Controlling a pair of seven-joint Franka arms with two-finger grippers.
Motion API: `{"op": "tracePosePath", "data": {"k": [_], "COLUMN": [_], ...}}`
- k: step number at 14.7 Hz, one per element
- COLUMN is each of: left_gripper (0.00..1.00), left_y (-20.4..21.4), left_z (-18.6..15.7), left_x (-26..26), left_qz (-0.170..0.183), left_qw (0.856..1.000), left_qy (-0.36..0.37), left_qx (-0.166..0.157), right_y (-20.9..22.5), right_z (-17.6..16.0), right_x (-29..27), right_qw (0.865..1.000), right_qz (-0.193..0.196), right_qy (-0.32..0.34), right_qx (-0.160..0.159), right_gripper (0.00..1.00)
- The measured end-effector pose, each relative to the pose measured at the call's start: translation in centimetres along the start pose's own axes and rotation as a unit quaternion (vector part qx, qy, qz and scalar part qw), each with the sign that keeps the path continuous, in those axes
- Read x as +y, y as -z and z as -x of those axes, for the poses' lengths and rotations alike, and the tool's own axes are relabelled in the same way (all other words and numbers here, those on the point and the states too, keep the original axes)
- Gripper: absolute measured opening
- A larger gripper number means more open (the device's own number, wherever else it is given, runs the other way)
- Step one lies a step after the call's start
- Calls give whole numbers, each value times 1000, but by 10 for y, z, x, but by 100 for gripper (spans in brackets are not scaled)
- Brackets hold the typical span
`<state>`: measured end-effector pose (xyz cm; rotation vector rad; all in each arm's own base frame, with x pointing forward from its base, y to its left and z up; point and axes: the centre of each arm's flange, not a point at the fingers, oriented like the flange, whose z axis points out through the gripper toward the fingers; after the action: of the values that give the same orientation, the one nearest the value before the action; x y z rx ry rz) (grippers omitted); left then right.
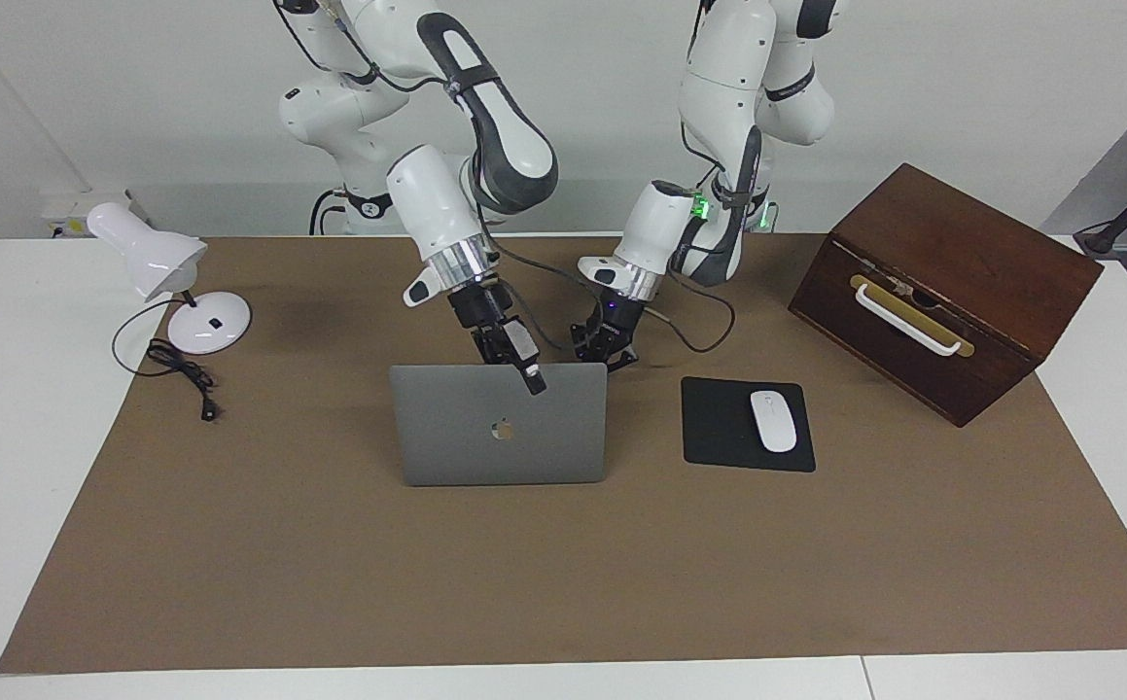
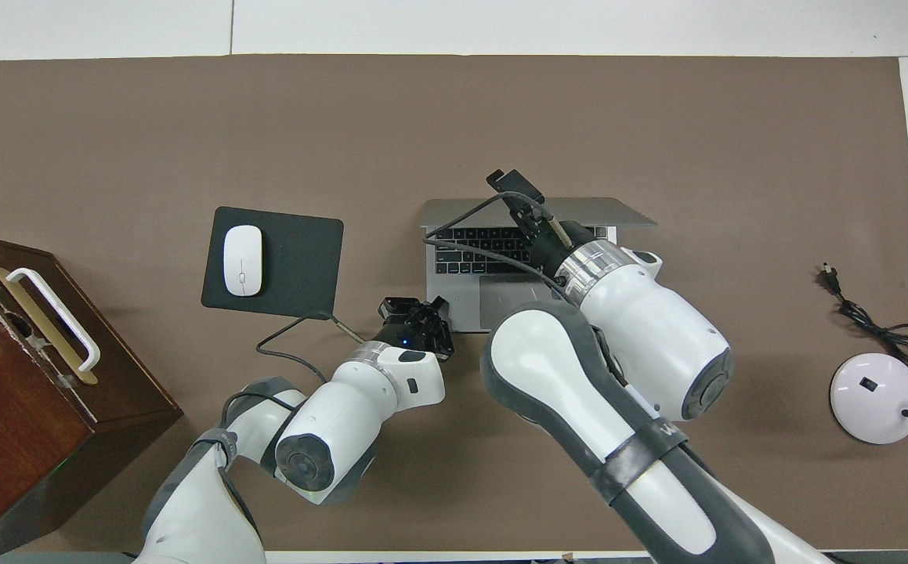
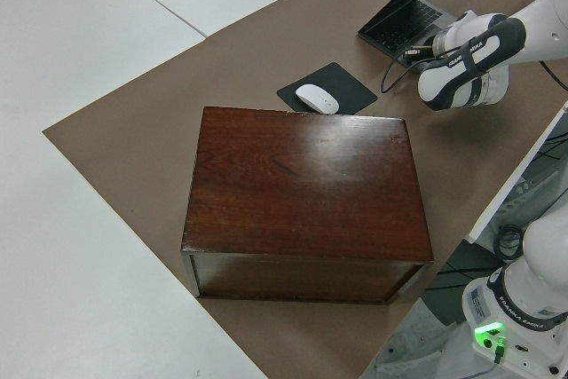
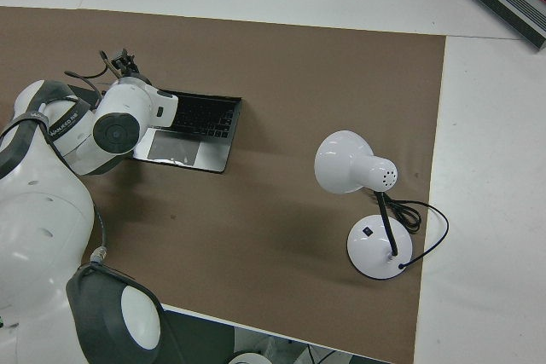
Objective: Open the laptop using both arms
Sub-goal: 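Lift the laptop lid upward with the right gripper, then push the lid farther back with the right gripper until upright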
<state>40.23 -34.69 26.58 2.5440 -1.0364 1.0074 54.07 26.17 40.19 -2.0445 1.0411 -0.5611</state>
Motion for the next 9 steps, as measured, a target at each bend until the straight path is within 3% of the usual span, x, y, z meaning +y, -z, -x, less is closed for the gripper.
{"op": "tracePosePath", "data": {"k": [9], "left_gripper": [1], "left_y": [0], "left_z": [0], "left_x": [0], "left_qz": [0], "left_qw": [1000], "left_qy": [-2], "left_qx": [0], "right_y": [-7], "right_z": [-42], "right_x": [-34], "right_qw": [999], "right_qz": [-20], "right_qy": [42], "right_qx": [6], "right_gripper": [100]}}
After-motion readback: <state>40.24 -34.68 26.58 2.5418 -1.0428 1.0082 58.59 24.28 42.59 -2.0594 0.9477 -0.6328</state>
